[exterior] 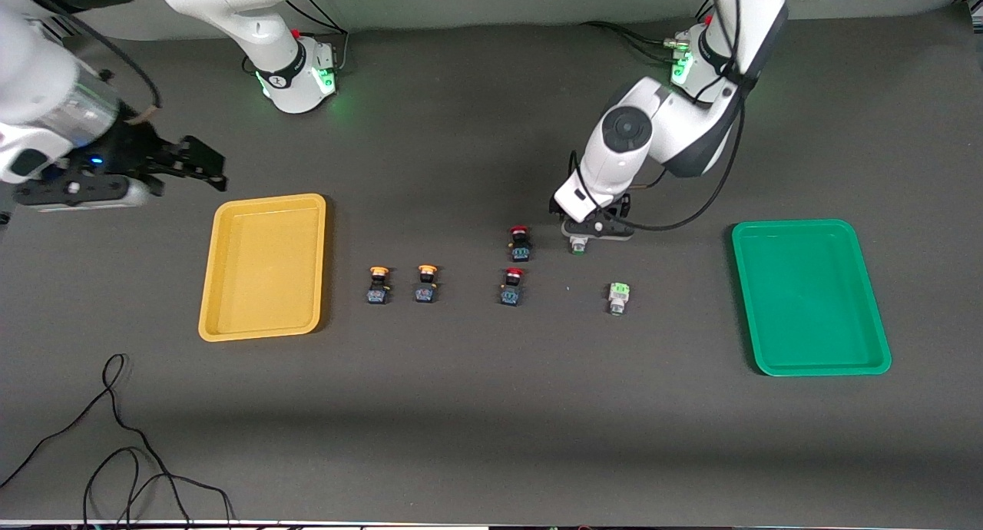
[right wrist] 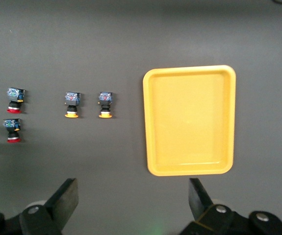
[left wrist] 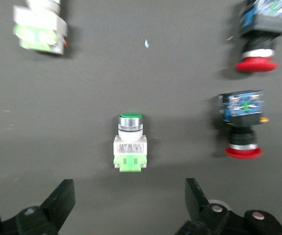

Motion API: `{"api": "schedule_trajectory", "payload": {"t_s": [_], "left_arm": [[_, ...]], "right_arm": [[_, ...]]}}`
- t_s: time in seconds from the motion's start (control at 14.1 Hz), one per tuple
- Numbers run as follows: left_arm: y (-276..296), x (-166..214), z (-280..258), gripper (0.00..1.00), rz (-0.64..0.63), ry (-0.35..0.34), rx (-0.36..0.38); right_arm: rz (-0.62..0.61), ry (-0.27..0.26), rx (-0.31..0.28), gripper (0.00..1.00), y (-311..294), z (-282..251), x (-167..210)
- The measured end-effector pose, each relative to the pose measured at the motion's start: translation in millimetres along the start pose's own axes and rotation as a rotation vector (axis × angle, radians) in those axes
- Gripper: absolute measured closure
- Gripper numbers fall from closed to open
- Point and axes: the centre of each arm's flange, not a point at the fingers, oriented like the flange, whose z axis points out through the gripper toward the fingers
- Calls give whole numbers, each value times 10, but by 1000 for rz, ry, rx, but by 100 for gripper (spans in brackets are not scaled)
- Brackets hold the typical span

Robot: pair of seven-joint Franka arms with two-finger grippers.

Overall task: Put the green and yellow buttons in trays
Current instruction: 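Reach the right gripper to orange button while the left gripper reaches green button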

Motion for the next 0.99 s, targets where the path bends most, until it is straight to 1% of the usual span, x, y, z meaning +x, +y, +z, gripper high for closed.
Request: {"api": "schedule_trajectory", "payload": {"t_s": [0.21, 0.28, 0.42, 0.5, 0.57, 0.71, 0.78, 0.85, 0.99], "left_arm": [[-41, -15, 405, 0, 7, -16, -3], [-47, -14, 474, 0, 7, -18, -6], [-47, -5, 540, 0, 5, -13, -15], [-47, -3, 549, 7, 5, -12, -16], [-47, -2, 548, 20, 5, -12, -16], [-47, 1, 547, 42, 3, -11, -16], [-50, 10, 542, 54, 0, -10, -17], [-50, 37, 520, 59, -6, -9, -16], [-26, 180, 343, 59, -34, -37, 12]], "right_arm": [[10, -60, -13, 0, -470, 334, 24], [17, -88, -14, 0, -550, 502, 67], [26, -119, -10, 0, -610, 905, 197], [29, -124, -7, 0, -623, 1132, 242], [31, -125, -6, 0, -633, 1363, 265], [30, -120, -5, 0, -665, 1837, 254], [29, -120, -6, 0, -682, 2059, 240], [27, -124, -8, 0, -701, 2266, 231], [34, -139, -7, 0, -751, 2664, 254]]}}
